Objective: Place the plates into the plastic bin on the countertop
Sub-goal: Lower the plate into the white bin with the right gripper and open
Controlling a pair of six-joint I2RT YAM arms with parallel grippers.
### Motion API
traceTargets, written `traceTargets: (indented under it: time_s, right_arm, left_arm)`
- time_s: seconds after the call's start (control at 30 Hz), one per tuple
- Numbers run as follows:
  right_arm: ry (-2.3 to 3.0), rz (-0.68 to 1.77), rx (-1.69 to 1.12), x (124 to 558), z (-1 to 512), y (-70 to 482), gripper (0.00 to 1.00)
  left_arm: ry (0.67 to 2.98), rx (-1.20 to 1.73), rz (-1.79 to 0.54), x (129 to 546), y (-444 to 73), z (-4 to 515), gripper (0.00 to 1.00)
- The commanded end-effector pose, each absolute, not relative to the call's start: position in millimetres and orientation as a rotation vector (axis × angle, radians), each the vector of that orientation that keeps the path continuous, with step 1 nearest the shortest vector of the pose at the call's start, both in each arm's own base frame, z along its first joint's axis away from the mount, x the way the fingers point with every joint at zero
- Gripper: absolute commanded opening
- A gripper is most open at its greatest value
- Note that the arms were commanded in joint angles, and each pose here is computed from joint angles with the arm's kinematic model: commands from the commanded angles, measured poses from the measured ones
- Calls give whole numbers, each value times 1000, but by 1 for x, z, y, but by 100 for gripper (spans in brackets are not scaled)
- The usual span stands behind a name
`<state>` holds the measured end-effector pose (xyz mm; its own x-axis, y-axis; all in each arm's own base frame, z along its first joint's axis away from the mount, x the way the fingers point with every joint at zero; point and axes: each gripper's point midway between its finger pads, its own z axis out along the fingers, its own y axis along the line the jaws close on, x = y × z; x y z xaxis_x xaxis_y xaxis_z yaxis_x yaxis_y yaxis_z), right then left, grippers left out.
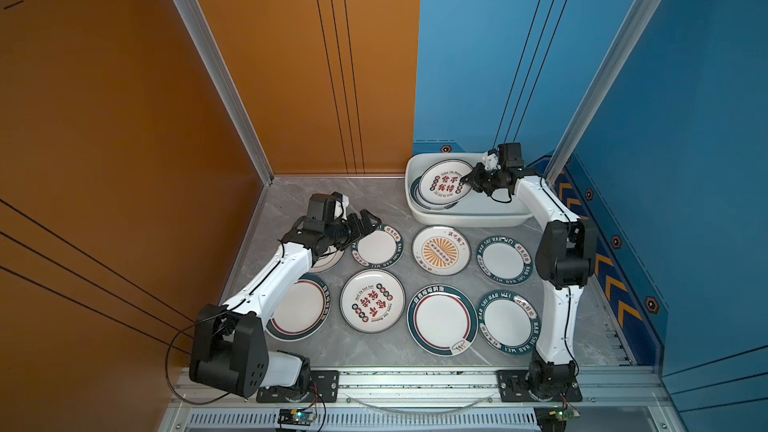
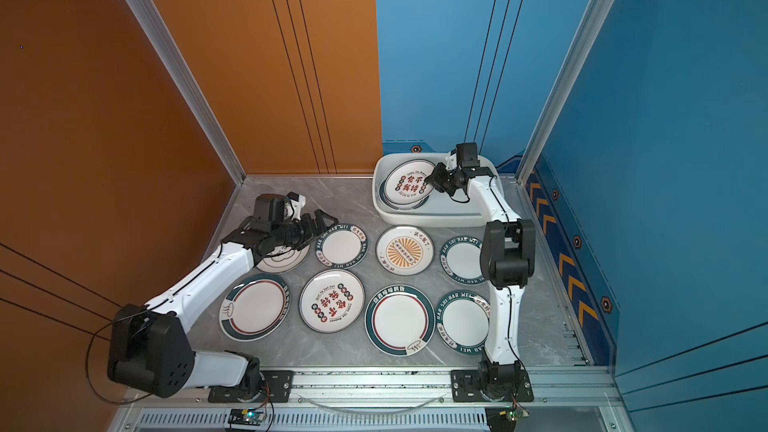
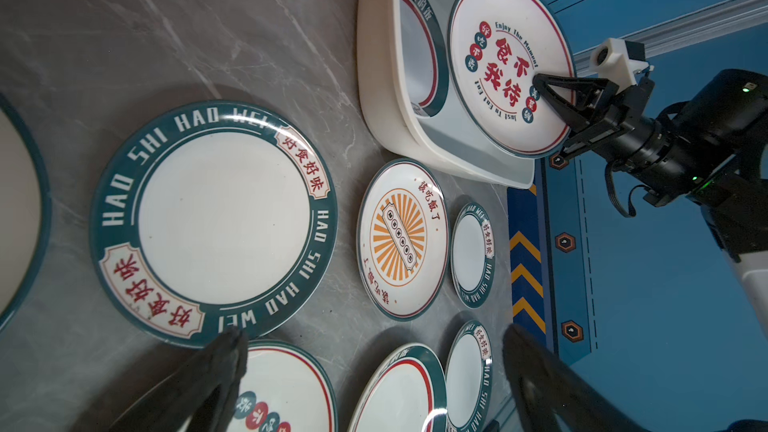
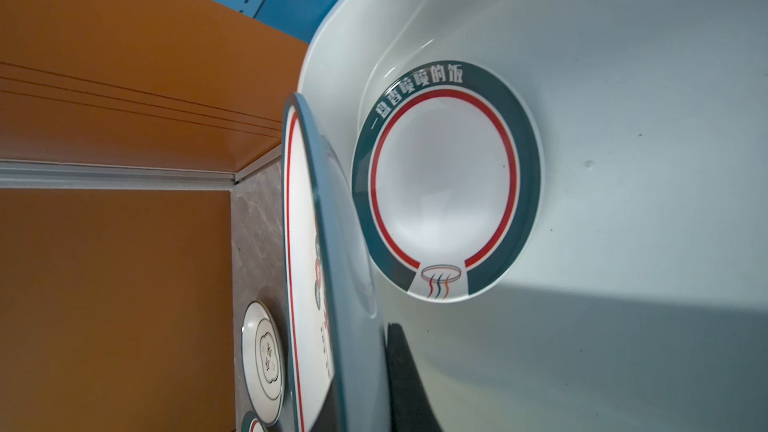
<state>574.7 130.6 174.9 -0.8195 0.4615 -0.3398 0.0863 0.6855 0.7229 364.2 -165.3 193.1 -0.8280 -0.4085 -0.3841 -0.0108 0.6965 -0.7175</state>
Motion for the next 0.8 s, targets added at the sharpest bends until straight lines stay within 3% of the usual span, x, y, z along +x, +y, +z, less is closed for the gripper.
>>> traceTargets:
  time_s: [0.0, 0.77]
  right_arm:
    - [2393, 959, 472, 586, 177, 125, 0]
    - [2505, 859, 547, 620, 99, 122, 0]
  left_arm:
    - [2402, -311, -977, 354, -158, 187, 98]
    - [2417, -360, -1013, 353, -145, 168, 98]
